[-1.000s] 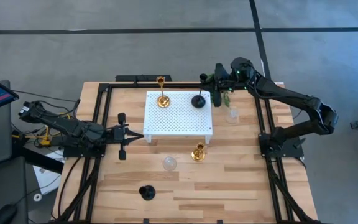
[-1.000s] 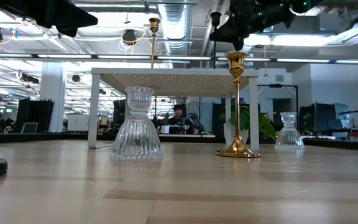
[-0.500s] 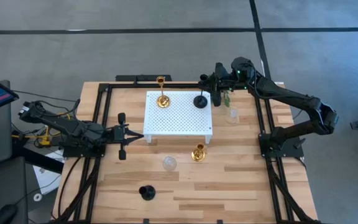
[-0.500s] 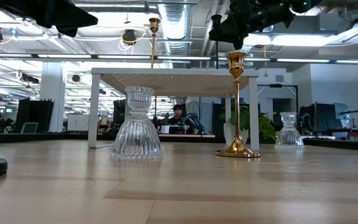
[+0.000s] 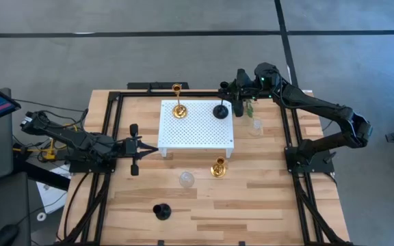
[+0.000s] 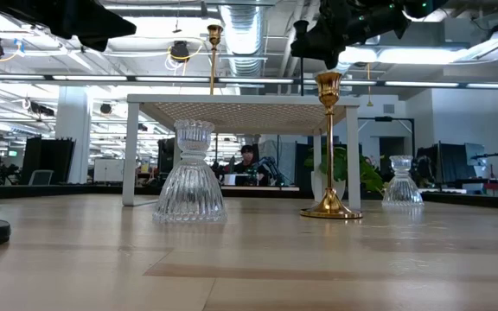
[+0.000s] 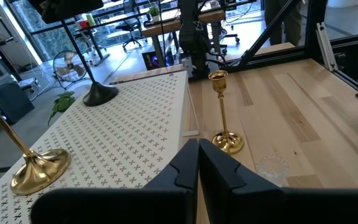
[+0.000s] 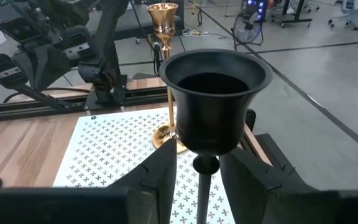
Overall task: Pick & Place candle stick holders
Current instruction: Put the bottom black candle holder on the shelf, then put the gold candle holder on the shelf
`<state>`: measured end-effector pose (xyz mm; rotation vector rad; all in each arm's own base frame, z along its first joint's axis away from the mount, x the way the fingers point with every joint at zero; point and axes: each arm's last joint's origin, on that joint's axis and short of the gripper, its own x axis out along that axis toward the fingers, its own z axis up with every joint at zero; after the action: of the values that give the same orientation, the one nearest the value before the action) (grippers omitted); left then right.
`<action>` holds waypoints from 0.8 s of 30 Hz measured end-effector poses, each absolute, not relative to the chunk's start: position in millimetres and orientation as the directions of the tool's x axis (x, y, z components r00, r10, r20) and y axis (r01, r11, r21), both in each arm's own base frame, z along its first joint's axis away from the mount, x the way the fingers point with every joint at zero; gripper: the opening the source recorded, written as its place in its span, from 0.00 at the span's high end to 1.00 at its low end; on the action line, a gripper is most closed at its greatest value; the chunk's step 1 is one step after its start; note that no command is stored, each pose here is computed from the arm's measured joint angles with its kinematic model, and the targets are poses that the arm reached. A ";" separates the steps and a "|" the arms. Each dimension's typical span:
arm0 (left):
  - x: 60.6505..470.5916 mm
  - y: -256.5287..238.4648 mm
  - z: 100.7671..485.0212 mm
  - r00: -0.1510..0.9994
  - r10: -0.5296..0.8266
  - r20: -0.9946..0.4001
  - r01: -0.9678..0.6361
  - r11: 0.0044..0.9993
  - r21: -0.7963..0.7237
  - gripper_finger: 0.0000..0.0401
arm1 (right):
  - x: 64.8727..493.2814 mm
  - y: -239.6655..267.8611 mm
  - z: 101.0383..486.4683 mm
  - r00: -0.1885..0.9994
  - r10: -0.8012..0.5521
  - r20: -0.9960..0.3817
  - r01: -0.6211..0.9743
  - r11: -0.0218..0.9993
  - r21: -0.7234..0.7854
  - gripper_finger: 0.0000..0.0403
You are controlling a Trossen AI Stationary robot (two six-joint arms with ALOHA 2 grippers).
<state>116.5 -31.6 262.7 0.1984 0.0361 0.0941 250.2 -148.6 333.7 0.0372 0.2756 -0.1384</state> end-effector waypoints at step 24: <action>116.5 -31.6 262.5 0.995 0.097 -0.028 -0.090 0.976 0.199 0.97 | 243.1 -148.2 318.4 0.875 -0.200 -0.440 0.245 0.968 0.047 0.43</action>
<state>116.5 -31.6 262.5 0.1987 0.0371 0.0940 243.1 -148.2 318.4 0.1023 0.4481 -0.2329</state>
